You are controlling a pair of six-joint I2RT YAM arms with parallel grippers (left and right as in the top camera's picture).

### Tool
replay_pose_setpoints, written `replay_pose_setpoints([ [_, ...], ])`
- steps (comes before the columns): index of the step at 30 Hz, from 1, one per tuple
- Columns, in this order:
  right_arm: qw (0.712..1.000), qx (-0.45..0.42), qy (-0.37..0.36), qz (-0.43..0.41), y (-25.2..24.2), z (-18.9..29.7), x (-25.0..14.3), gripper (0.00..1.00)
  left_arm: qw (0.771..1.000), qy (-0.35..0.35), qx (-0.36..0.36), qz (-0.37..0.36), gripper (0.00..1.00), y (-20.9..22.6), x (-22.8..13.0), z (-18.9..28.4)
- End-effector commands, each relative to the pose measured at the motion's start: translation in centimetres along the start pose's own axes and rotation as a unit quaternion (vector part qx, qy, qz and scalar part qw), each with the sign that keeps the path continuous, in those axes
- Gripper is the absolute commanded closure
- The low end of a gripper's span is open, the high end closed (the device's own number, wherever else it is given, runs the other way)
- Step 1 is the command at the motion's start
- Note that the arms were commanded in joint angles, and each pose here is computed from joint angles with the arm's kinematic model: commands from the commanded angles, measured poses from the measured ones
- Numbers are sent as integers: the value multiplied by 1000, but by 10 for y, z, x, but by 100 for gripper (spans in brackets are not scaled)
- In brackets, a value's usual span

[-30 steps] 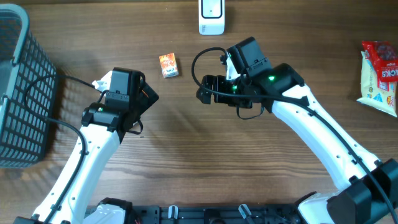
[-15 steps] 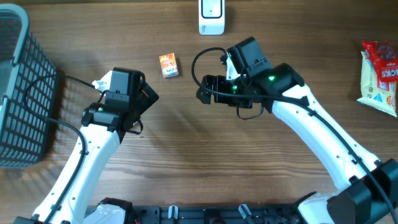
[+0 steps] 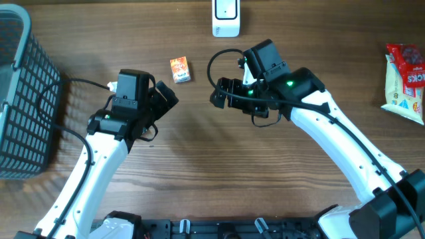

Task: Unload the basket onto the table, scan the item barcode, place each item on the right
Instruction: 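Grasp the teal Play tissue pack with the left gripper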

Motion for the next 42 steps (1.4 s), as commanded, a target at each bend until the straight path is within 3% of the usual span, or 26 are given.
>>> replay_pose_setpoints([
  [1, 997, -5, -13, -77, 0, 5, 1, 0, 995, -73, 71, -24, 0, 22, 18, 1],
  [4, 997, -22, -24, -74, -4, 5, 3, 0, 981, -128, 147, -24, 0, 47, 32, 8],
  [9, 994, -63, -48, -74, -14, 6, 9, 0, 960, -134, 243, 32, 0, 87, 34, 17],
  [22, 996, -67, -43, -46, -15, 6, 7, 1, 952, -100, 282, 57, 0, 104, 36, -29],
  [27, 996, -69, -39, -31, -16, 6, 6, 0, 960, -29, 277, 21, 1, 104, 24, -67],
  [30, 997, -72, -33, -24, -17, 6, 4, 0, 963, 11, 270, 9, 13, 104, 16, -79],
  [32, 997, -73, -31, -25, -18, 6, 3, 0, 962, 17, 272, 6, 34, 105, 14, -81],
  [37, 997, -73, -31, -25, -18, 6, 3, 0, 962, 28, 271, -17, 64, 105, 13, -80],
  [42, 997, -73, -31, -25, -18, 6, 3, 1, 962, 34, 269, -22, 85, 104, 12, -78],
])
Point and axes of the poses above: each gripper's point midway between its finger pads, its own z axis back along the fingers, its own y axis along the line the jaws close on, x = y × z, the point moved 5 cm from there along z, back along the fingers, and after that the axes turned 14 degrees about z, right-handed, at the moved point
